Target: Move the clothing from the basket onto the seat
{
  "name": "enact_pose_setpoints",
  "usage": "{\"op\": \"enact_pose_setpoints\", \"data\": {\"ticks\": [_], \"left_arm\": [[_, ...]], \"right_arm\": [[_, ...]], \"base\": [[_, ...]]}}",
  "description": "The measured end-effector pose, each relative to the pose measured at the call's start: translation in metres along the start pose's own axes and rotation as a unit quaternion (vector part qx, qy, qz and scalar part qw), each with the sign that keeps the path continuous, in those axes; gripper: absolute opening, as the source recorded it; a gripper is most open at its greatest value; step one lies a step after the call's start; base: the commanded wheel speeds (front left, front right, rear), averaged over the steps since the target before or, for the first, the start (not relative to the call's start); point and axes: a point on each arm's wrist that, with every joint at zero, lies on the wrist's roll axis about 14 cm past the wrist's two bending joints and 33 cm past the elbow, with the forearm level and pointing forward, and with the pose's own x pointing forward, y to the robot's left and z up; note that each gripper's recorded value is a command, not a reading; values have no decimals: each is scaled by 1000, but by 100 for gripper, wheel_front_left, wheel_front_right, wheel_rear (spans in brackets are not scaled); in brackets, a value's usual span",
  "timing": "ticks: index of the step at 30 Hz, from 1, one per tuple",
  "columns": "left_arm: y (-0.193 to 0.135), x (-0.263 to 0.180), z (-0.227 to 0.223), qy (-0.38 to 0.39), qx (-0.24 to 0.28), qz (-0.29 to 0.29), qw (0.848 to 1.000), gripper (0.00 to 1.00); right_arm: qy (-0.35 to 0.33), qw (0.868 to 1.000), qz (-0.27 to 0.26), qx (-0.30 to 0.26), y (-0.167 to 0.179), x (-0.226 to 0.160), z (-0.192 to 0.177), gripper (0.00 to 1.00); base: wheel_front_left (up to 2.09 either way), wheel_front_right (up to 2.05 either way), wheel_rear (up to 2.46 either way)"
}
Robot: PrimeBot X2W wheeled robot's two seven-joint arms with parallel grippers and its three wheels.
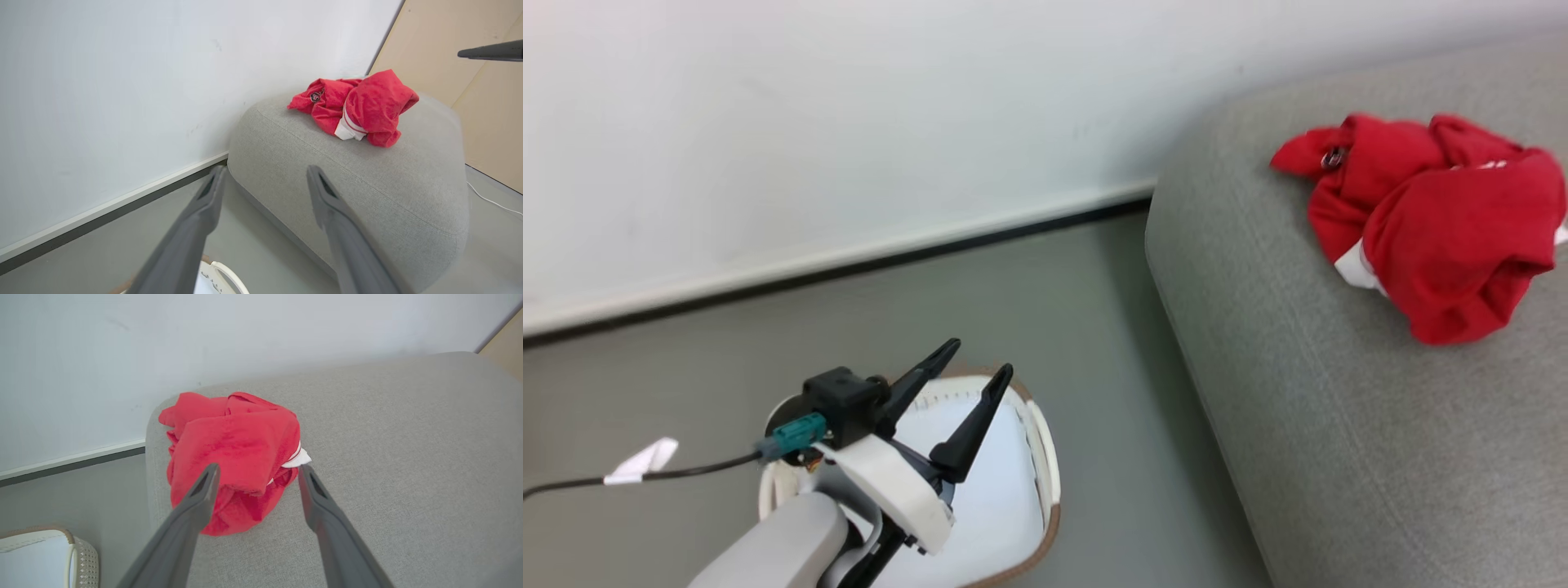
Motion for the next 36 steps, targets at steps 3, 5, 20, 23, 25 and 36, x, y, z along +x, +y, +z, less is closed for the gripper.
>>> {"op": "enact_pose_setpoints", "data": {"ticks": [3, 5, 20, 23, 25, 36], "left_arm": [[-1, -12, 29, -31, 12, 30, 999, 100], [1, -20, 41, -45, 18, 50, 998, 100], [82, -149, 86, -127, 29, 296, 946, 100], [96, -183, 80, -132, 23, 344, 929, 100], [106, -205, 79, -134, 27, 377, 916, 100], [106, -250, 41, -118, 12, 444, 888, 100]], "right_arm": [[-69, 997, 43, -6, 16, -34, 30, 100], [-106, 992, 67, -5, 28, -49, 43, 100], [-302, 925, 230, 25, 156, -94, 61, 100], [-314, 917, 244, 37, 173, -97, 45, 100], [-319, 912, 250, 59, 181, -96, 33, 100], [-257, 927, 242, 125, 201, -77, -67, 100]], "base": [[0, 0, 0], [0, 0, 0], [0, 0, 0], [0, 0, 0], [0, 0, 0], [0, 0, 0]]}}
